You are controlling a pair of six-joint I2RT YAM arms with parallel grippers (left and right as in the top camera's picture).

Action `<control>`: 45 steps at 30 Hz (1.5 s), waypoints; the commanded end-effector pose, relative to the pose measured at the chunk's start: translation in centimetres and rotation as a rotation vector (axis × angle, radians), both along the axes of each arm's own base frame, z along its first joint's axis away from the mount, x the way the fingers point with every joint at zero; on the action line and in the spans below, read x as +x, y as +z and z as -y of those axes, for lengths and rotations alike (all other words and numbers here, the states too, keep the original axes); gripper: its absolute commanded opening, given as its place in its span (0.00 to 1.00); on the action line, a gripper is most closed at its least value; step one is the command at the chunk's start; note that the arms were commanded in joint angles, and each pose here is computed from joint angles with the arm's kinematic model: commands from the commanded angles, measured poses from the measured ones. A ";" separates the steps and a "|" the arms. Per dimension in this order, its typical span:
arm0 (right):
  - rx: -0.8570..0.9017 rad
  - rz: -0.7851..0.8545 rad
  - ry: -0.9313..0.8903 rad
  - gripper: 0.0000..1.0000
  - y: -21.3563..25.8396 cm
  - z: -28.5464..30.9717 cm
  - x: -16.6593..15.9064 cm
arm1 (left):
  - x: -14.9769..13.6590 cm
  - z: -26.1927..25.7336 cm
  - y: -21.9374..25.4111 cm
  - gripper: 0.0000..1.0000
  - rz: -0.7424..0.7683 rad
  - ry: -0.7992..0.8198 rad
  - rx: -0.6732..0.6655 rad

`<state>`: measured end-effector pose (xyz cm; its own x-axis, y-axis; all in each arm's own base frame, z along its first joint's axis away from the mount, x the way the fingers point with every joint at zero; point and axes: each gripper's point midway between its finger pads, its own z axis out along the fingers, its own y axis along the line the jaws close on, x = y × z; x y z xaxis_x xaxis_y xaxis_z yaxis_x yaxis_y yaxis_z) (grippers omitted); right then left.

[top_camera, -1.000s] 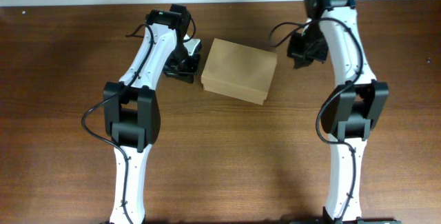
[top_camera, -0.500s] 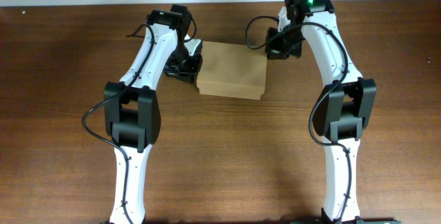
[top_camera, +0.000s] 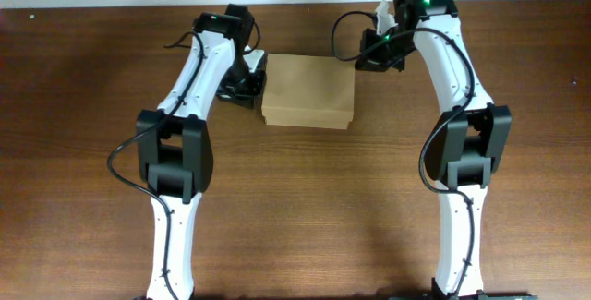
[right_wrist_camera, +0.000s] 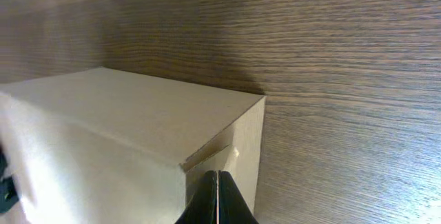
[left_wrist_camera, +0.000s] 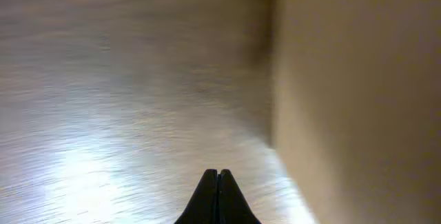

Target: Pack container

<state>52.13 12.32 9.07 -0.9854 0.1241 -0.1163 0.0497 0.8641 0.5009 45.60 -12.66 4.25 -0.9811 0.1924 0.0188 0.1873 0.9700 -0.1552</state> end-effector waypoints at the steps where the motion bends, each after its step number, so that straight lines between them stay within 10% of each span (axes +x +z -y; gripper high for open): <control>1: 0.100 0.044 -0.040 0.04 2.4 2.6 1.0 | 3.9 -6.9 4.2 0.02 0.143 0.160 0.034; 13: -0.250 0.298 -0.178 0.04 14.9 14.5 0.3 | 7.5 -20.1 18.9 0.02 0.542 0.302 0.138; 36: -0.321 0.949 -0.286 0.04 42.9 13.0 -18.9 | -7.4 -19.7 43.6 0.09 1.072 0.356 0.213; 43: -0.326 1.094 -0.312 0.12 47.0 12.3 -25.1 | -12.8 -18.8 47.8 0.54 1.191 0.366 0.203; 45: -0.328 1.110 -0.317 0.19 47.4 12.3 -25.9 | -13.6 -18.7 48.4 0.99 1.210 0.367 0.203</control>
